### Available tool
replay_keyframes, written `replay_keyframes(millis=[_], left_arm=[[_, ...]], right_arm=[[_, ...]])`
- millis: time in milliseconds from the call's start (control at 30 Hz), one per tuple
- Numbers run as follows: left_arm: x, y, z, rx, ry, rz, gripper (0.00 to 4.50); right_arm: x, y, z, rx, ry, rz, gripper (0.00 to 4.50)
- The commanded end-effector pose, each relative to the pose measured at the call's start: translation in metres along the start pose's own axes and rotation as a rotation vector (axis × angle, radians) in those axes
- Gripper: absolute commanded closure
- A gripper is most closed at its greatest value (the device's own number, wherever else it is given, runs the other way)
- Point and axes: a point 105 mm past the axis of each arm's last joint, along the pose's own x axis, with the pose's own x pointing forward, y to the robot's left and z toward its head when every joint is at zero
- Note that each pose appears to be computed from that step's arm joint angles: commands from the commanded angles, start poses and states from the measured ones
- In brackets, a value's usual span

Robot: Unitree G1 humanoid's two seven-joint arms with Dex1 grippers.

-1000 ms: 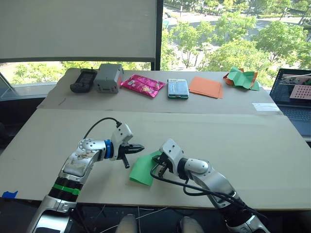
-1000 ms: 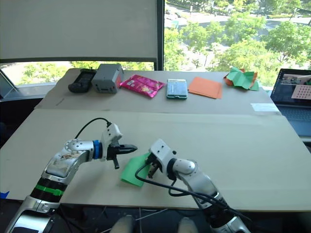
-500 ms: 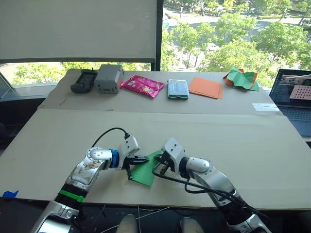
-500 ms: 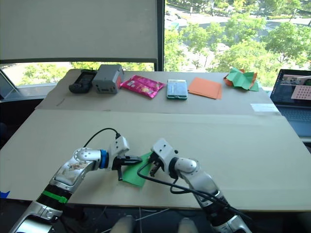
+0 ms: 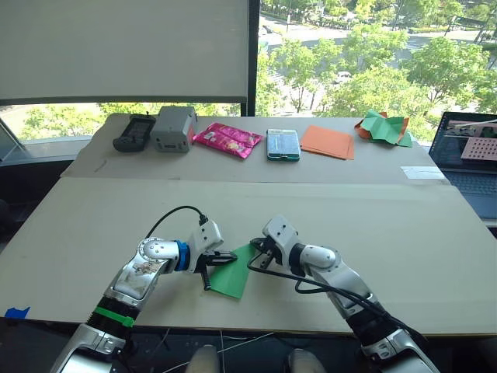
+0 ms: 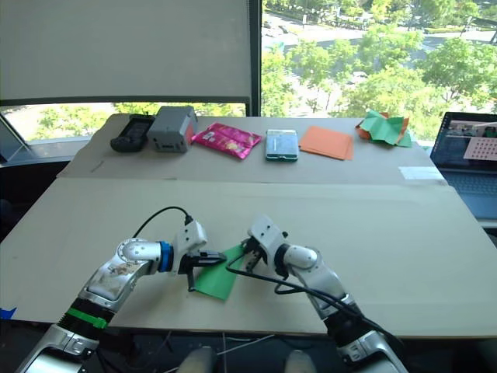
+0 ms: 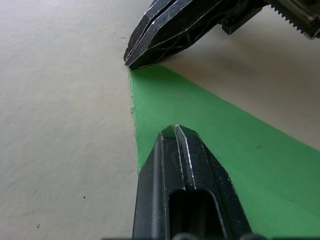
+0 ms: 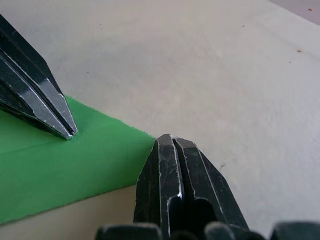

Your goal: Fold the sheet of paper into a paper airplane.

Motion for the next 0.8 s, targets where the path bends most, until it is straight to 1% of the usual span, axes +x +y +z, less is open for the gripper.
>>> replay_keyframes(millis=[33, 400, 667, 800], left_arm=[[0.001, -0.006, -0.022, -0.048, 0.079, -0.013, 4.49], [-0.001, -0.004, -0.021, -0.051, 0.079, -0.005, 4.49], [-0.004, -0.007, -0.024, -0.058, 0.089, -0.009, 4.49], [-0.007, -0.009, -0.026, -0.064, 0.096, -0.01, 4.49]], right_arm=[[-0.003, 0.0, -0.02, 0.015, 0.059, 0.0, 4.5], [-0.015, 0.058, -0.023, 0.061, 0.023, 0.229, 4.5], [-0.017, 0.077, -0.034, 0.083, 0.074, 0.292, 4.5], [-0.023, 0.093, -0.034, 0.08, 0.077, 0.362, 4.5]])
